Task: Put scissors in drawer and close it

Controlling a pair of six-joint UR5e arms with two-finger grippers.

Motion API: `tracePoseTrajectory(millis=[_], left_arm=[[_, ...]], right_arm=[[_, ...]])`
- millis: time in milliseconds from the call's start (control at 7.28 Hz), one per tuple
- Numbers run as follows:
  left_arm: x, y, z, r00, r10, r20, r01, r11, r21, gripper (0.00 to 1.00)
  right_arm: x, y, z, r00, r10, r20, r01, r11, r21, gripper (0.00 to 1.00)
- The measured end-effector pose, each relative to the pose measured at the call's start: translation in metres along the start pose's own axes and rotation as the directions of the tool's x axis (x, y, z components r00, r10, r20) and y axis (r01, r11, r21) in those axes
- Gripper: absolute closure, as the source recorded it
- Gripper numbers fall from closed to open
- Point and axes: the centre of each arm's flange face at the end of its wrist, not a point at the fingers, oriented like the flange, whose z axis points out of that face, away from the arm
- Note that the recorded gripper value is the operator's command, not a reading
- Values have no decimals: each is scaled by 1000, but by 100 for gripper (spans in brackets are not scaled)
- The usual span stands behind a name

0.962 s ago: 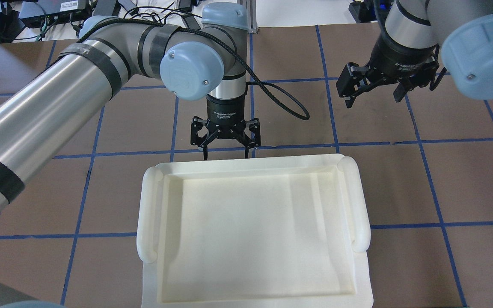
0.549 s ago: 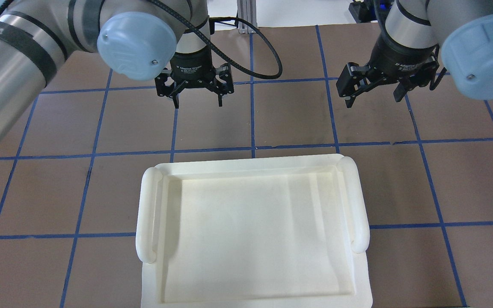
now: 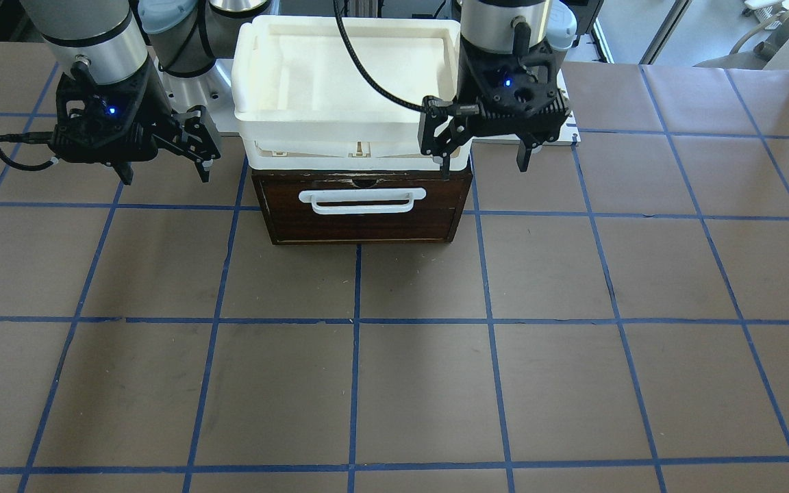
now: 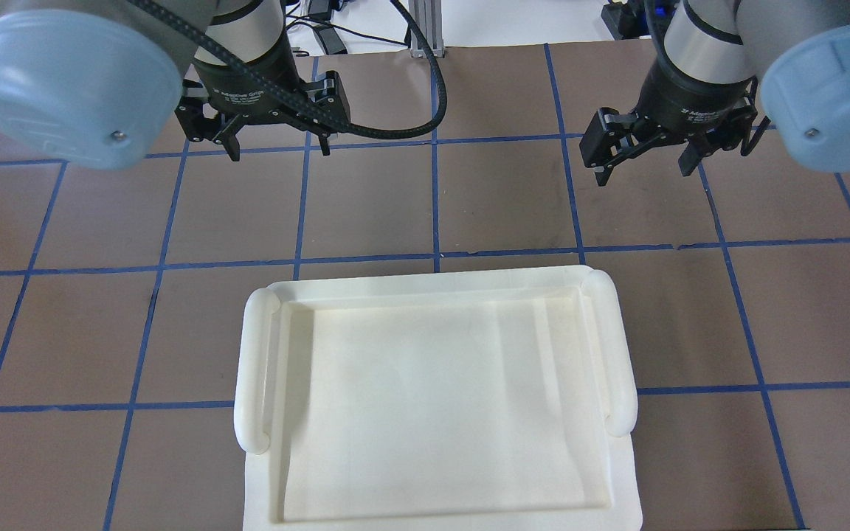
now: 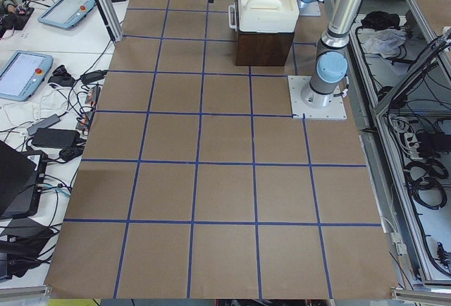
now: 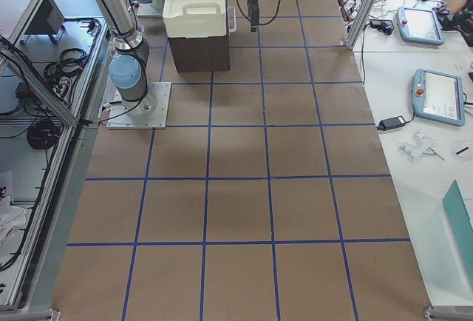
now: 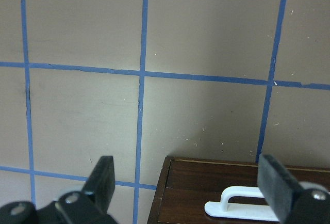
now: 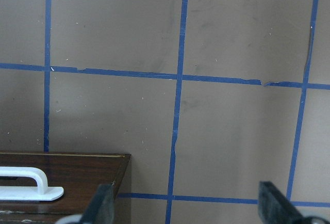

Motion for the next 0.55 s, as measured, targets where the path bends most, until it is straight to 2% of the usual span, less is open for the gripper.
tracePoseTrajectory(millis=[275,549], left_arm=[[-4,15,-7,1000,-6,-16,6,1000,25,0],[-7,19,-6,996,-18,-83,22,999,41,0]], right_arm=[[0,0,0,1000,2,0,-2,1000,0,0],[0,0,0,1000,2,0,-2,1000,0,0]])
